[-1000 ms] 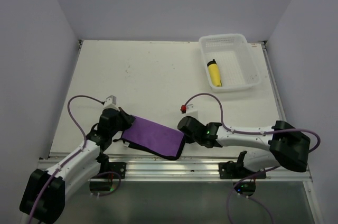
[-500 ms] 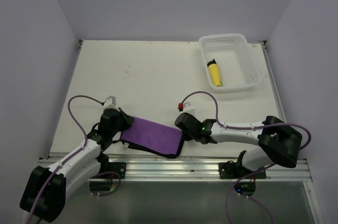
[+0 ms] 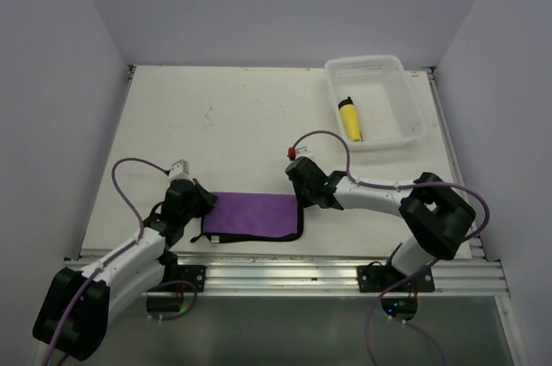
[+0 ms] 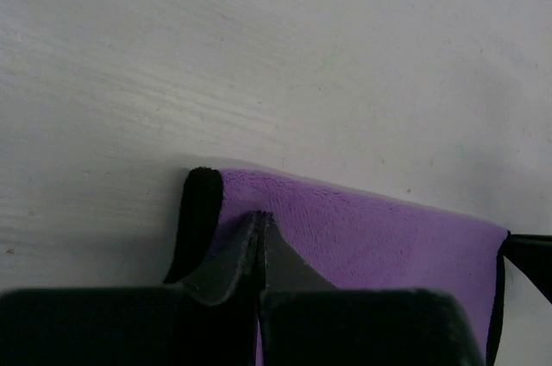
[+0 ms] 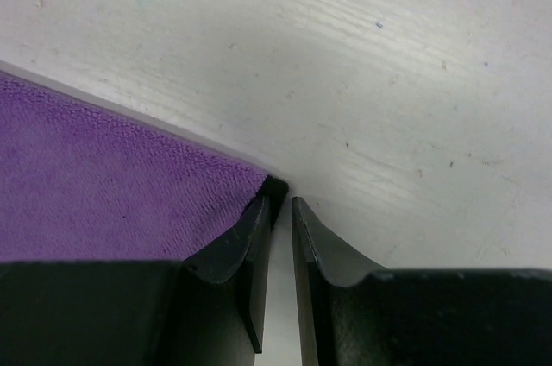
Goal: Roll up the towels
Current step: Fold the towel
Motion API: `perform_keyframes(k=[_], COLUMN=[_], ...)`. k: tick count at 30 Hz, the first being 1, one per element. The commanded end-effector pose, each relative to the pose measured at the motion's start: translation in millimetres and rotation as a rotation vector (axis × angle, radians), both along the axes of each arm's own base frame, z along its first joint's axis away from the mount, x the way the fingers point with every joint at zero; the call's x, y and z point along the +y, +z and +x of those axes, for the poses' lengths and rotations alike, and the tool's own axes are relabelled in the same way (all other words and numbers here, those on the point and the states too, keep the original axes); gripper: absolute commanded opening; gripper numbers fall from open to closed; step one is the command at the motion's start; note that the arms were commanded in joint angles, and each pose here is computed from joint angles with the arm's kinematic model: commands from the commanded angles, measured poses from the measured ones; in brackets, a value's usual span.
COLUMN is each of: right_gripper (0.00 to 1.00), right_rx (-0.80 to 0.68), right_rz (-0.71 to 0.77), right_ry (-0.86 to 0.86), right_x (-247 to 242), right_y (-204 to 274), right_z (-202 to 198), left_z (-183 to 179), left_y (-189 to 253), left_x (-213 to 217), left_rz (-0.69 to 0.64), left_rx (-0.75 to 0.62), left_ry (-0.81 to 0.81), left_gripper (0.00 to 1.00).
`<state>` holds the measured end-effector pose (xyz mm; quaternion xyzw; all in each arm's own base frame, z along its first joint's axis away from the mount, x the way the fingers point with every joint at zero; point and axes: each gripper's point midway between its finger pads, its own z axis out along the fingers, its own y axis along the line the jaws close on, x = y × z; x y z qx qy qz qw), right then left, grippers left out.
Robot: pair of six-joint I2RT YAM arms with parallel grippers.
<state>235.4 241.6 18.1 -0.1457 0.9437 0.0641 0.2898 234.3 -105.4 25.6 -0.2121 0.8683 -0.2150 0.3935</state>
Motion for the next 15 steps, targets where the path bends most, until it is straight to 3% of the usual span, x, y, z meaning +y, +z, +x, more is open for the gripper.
perform_keyframes(k=[1,6,13,15], right_gripper=[0.21,0.21,0.43,0.46], right_rx=[0.002,-0.023,-0.08,-0.078], right_rz=[0.016,0.011,0.024,0.032], right_ry=[0.071,0.075,0.057,0.039], right_x=[17,23,20,15], right_y=[2,15,53,56], right_z=[14,40,53,48], left_z=[1,-2,-6,-7], left_y=[-2,-7,-12,-13], left_x=[-4,-5,-7,-8], left_rz=[-0.012,-0.015,-0.038,-0.043], left_rx=[-0.01,0.004,0.013,0.015], left_ry=[-0.01,-0.015,-0.01,-0.014], left_gripper=[0.0,0.0,0.0,0.0])
